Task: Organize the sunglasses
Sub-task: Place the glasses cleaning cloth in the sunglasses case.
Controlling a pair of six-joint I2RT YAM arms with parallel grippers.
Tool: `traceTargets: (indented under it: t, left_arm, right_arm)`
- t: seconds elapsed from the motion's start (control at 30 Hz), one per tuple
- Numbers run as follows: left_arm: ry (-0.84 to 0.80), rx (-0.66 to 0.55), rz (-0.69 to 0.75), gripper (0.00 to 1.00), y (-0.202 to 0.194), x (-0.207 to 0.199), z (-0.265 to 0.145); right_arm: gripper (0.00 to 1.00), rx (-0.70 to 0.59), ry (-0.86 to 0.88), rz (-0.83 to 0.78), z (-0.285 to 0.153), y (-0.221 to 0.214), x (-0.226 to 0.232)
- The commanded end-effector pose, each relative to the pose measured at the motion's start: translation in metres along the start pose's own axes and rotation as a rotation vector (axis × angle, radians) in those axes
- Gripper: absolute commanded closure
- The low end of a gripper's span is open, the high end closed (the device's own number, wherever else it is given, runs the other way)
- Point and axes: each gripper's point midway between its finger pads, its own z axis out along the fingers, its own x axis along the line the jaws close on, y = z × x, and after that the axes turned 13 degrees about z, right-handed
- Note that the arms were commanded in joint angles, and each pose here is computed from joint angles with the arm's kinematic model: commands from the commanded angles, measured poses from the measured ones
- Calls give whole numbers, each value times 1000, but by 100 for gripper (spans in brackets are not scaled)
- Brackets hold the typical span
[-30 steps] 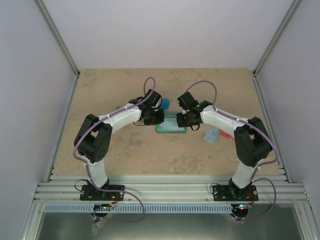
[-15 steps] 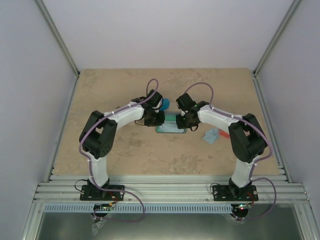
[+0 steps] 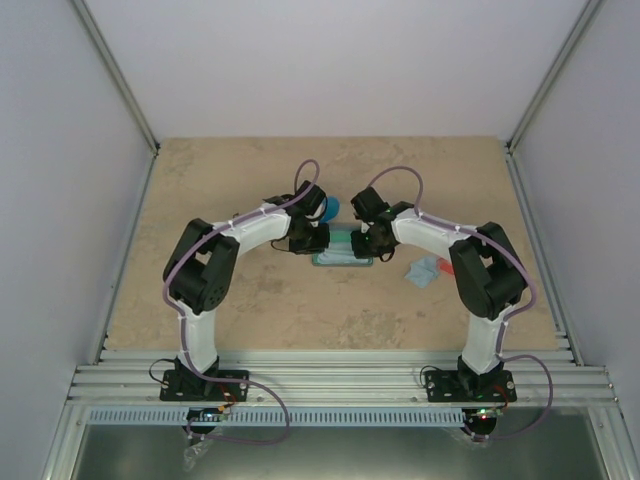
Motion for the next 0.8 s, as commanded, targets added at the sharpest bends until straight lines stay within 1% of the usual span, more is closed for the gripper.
traceTargets:
  t: [0.0, 0.07, 0.2, 0.3, 0.33, 0.37, 0.43, 0.57, 0.67, 0.77]
  left_arm:
    - [41, 0, -5, 97, 5, 11, -1]
    - [47, 0, -4, 92, 6, 11, -2]
    - [61, -18, -2, 82, 9, 11, -13]
    - [54, -29, 1, 73, 9, 9, -21]
    - [53, -32, 1, 72, 9, 8, -23]
    - [50, -37, 0, 72, 10, 8, -24]
    - [30, -50, 6, 75, 11, 4, -26]
    - [-74, -82, 29, 81, 16, -14, -26]
    - [-112, -84, 39, 82, 16, -19, -20]
    - [-117, -79, 41, 83, 15, -18, -13]
  right_arm:
    - [93, -15, -12, -2, 0, 8, -3]
    - [91, -23, -9, -1, -3, 10, -2]
    - [81, -62, -5, 5, -20, 16, -2]
    - [78, -80, 10, 8, -31, 18, 0]
    - [78, -80, 20, 5, -33, 17, 2]
    - [78, -79, 30, 1, -35, 17, 4]
    - [78, -74, 74, -13, -36, 17, 11]
    - [79, -52, 160, -33, -32, 14, 28]
    - [80, -49, 200, -36, -26, 16, 37]
    - [81, -45, 213, -34, -18, 17, 40]
